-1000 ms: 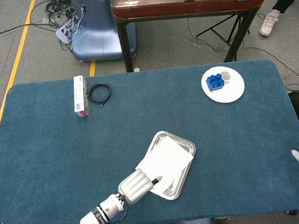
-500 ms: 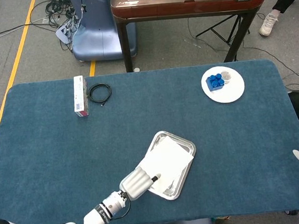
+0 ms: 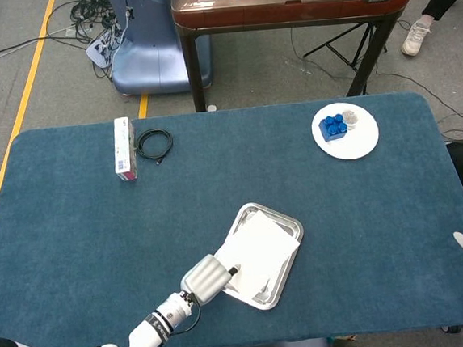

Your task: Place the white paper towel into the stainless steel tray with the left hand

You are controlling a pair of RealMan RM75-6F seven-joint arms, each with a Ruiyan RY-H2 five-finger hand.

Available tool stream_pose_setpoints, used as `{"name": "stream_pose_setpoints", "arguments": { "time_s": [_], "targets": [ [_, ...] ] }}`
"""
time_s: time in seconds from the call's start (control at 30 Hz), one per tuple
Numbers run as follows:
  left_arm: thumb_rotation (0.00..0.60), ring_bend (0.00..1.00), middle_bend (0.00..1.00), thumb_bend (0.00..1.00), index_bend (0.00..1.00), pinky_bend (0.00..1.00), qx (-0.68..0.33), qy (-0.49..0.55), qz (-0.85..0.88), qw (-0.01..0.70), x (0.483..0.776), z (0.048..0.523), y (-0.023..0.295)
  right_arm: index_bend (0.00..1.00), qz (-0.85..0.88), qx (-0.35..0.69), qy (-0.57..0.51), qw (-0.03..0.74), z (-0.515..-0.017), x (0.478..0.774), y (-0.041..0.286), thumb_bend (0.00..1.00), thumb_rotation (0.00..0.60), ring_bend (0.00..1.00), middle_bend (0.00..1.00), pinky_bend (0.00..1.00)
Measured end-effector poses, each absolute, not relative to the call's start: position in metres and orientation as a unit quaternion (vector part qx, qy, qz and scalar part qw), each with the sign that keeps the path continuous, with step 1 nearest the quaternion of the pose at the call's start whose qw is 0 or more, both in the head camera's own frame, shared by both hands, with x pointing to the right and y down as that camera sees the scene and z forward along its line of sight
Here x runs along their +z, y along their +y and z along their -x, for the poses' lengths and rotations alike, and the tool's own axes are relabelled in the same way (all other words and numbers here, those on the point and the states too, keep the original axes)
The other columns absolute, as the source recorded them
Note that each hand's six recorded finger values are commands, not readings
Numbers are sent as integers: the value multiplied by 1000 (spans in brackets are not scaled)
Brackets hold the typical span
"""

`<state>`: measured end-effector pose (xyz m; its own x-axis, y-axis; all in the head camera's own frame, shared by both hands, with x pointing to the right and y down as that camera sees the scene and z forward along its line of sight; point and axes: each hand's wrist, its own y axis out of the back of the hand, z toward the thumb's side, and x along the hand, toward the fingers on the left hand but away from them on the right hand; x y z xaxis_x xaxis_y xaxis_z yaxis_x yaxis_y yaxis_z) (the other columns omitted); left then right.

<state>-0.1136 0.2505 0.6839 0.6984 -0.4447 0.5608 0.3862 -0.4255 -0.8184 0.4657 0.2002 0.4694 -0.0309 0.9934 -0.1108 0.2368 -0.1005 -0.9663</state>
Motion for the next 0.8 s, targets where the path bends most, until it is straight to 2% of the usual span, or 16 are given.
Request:
{"name": "stream_pose_setpoints", "arguments": {
  "time_s": [0.8],
  "targets": [
    [600, 986, 1000, 631, 260, 1000, -400, 0, 744, 536, 684, 112, 264, 455, 572, 472, -540, 399, -465, 469, 200, 120, 600, 274, 353, 429]
  ]
}}
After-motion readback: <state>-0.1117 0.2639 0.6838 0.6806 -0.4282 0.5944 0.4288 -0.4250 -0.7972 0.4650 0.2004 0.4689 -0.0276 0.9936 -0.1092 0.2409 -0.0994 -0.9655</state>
